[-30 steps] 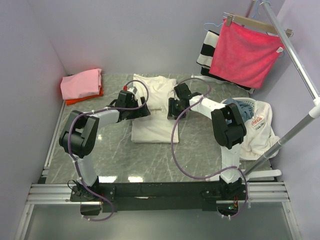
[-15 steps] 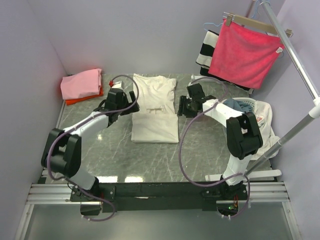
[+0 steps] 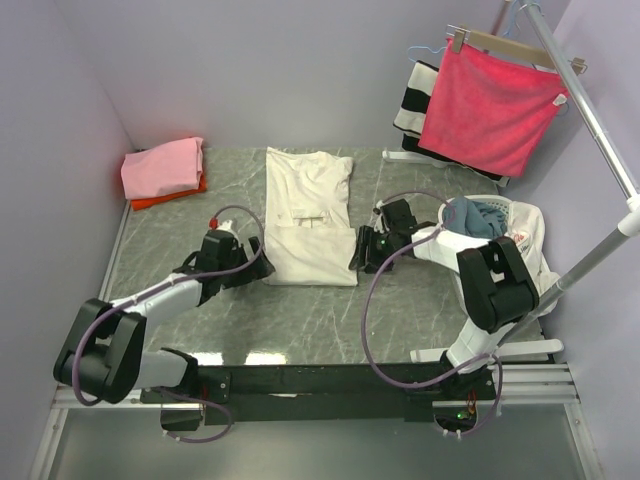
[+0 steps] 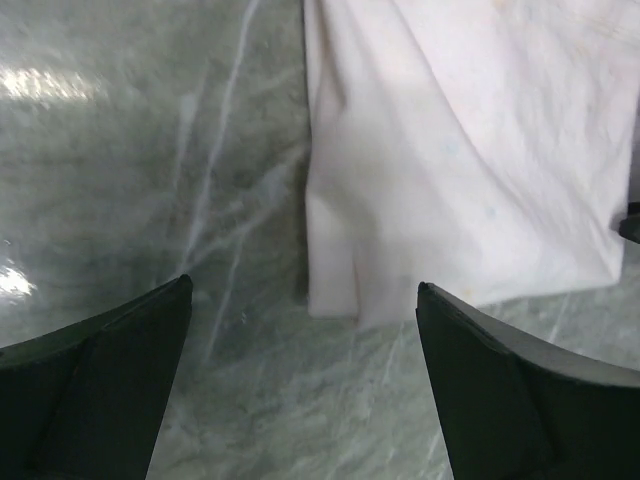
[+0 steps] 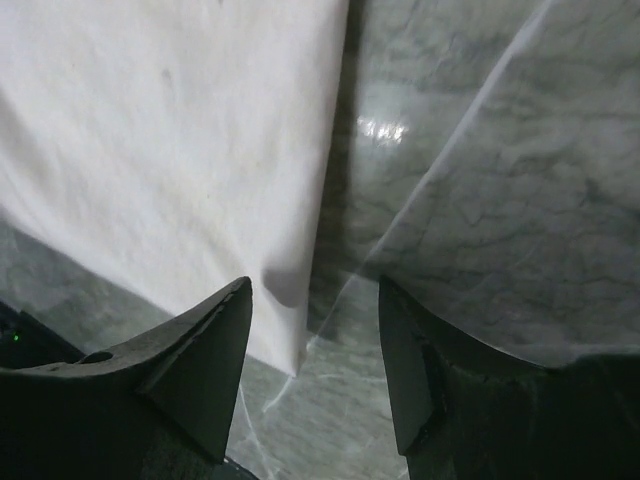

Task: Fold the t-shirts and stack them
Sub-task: Fold the tshirt

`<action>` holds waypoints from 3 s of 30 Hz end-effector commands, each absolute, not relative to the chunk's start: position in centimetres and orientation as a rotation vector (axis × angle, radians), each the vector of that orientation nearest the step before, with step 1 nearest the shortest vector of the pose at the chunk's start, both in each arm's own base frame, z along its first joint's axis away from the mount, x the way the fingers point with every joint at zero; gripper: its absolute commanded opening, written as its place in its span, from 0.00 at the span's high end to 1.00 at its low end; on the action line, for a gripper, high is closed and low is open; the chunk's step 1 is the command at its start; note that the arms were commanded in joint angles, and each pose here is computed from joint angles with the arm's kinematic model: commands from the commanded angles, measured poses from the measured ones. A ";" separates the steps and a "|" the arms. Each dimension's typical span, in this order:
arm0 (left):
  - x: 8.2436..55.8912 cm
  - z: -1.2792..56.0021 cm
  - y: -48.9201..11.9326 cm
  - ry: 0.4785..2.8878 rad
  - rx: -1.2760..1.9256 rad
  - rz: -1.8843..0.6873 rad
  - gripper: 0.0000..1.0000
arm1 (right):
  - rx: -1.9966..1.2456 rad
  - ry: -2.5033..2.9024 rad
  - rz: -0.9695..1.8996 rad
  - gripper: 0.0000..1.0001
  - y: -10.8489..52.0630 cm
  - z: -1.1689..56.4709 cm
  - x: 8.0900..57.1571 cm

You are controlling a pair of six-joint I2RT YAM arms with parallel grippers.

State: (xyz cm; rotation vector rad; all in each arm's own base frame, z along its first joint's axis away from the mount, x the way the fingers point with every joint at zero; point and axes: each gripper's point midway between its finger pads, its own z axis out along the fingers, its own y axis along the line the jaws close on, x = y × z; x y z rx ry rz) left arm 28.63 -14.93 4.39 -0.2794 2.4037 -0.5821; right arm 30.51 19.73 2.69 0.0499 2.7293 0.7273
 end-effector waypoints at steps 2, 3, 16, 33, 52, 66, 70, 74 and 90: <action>27.2 5.1 -16.7 2.345 -0.273 -0.775 0.01 | 0.072 2.697 0.904 0.39 21.2 3.0 28.6; 27.0 5.1 -17.0 2.339 -0.263 -0.802 0.01 | 0.077 2.687 0.925 0.39 21.4 3.0 28.6; 26.4 2.0 -18.7 2.385 -0.252 -0.922 0.56 | 0.134 2.732 1.023 0.59 22.8 0.8 28.5; 22.9 0.9 -16.4 2.494 -0.361 -0.814 0.99 | 0.189 2.752 0.720 0.79 18.5 0.4 28.3; 24.2 1.0 -17.3 2.457 -0.371 -0.843 0.11 | 0.163 2.795 0.935 0.41 21.1 0.3 25.0; 24.2 -1.5 -19.8 2.558 -0.294 -0.813 0.90 | 0.157 2.793 1.049 0.93 23.6 -0.7 25.8; 22.6 -1.2 -19.5 2.611 -0.273 -0.776 0.99 | 0.122 2.776 1.020 1.00 23.2 0.3 25.6; 20.8 -0.2 -19.4 2.635 -0.267 -0.766 0.99 | 0.100 2.781 0.960 1.00 21.9 1.2 24.2; 13.4 4.4 -19.7 2.635 -0.310 -0.901 0.99 | -0.106 2.802 1.011 1.00 21.1 5.0 14.7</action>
